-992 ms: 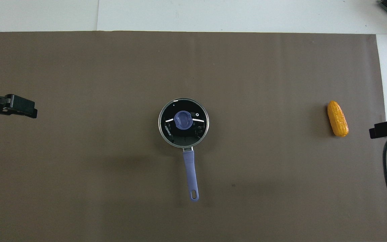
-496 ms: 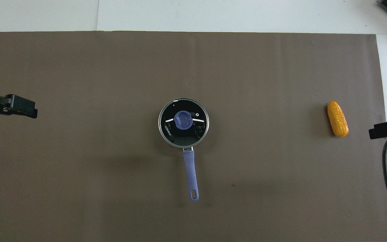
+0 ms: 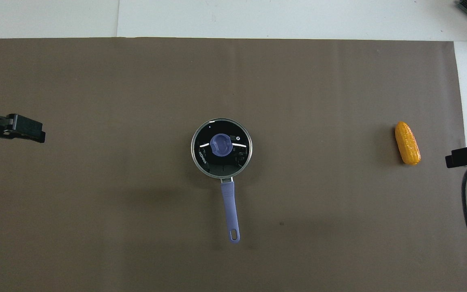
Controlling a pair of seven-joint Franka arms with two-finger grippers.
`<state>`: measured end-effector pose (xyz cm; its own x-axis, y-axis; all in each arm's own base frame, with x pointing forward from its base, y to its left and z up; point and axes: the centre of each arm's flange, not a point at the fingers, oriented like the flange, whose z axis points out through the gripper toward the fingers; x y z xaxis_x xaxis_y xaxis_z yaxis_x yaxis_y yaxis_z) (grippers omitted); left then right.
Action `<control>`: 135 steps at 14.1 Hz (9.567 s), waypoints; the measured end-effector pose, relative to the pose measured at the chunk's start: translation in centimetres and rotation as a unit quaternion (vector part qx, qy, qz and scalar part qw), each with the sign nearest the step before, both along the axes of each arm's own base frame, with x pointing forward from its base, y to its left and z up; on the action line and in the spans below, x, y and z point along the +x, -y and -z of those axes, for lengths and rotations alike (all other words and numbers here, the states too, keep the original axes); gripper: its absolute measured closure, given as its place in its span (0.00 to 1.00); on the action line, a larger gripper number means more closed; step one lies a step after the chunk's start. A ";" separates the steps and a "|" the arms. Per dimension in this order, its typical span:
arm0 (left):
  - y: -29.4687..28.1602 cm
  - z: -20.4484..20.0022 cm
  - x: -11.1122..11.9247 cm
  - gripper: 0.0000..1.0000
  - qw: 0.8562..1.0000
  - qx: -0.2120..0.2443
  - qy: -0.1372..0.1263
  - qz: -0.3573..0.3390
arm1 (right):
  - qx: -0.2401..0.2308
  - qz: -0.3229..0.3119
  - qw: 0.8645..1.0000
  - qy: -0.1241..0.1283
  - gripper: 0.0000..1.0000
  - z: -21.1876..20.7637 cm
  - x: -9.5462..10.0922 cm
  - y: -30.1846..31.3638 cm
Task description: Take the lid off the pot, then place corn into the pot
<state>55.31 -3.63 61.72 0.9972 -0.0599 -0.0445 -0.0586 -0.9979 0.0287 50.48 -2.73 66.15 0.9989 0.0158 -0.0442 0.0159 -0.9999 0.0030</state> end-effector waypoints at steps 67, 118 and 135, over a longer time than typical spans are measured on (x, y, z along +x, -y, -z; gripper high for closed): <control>36.9 18.8 -0.8 0.00 0.999 -0.022 0.021 -0.035 | 0.005 -0.108 0.992 0.059 0.61 27.8 10.6 10.3; 14.9 9.9 5.7 0.40 1.000 -0.004 0.018 -0.016 | 0.009 -0.035 0.999 0.040 0.61 11.8 4.9 -17.5; -9.3 20.5 5.1 0.40 0.999 -0.012 0.016 0.038 | 0.045 0.004 0.998 0.048 0.61 25.1 6.0 -41.9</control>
